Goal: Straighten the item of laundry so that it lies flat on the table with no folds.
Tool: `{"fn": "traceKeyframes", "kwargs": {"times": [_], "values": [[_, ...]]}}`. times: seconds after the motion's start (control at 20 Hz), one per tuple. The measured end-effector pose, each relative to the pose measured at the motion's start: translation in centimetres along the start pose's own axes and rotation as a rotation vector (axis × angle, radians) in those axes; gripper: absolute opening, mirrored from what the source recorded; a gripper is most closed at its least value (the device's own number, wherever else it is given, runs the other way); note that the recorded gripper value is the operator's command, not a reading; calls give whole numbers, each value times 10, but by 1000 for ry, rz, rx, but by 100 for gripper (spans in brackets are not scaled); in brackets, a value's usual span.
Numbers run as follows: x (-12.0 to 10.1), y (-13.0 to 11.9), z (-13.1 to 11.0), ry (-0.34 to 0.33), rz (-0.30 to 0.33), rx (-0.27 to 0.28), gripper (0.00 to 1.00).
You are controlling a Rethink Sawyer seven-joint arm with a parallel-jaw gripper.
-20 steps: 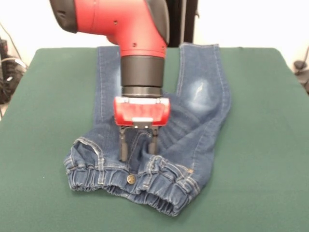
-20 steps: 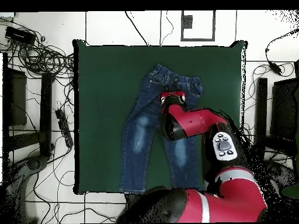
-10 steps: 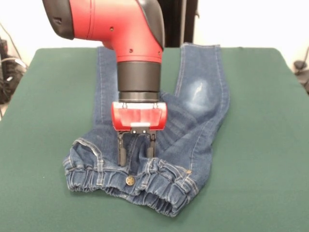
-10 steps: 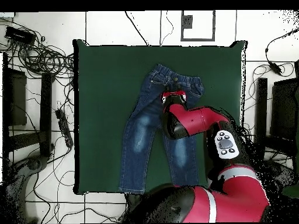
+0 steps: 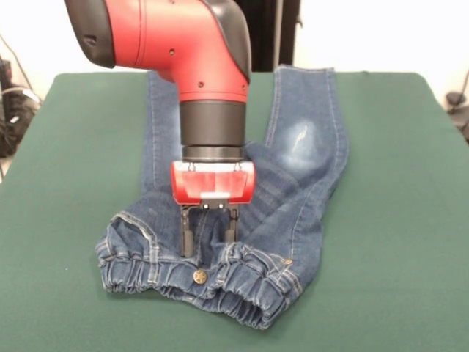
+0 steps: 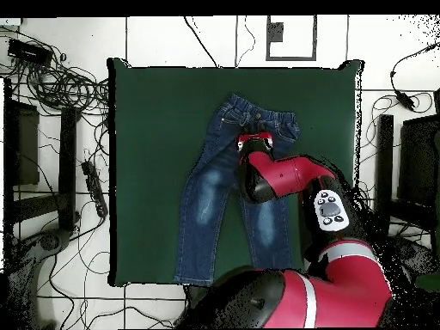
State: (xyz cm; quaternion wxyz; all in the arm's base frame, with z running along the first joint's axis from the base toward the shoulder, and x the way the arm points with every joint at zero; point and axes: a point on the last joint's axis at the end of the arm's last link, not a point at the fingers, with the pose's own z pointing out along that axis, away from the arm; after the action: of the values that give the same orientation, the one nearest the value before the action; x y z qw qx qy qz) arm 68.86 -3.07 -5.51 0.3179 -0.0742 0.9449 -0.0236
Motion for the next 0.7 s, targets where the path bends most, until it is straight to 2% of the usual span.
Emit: {"fn": "traceKeyframes", "kwargs": {"times": [0.7], "values": [[-2,0,3,34,8,7,100]]}}
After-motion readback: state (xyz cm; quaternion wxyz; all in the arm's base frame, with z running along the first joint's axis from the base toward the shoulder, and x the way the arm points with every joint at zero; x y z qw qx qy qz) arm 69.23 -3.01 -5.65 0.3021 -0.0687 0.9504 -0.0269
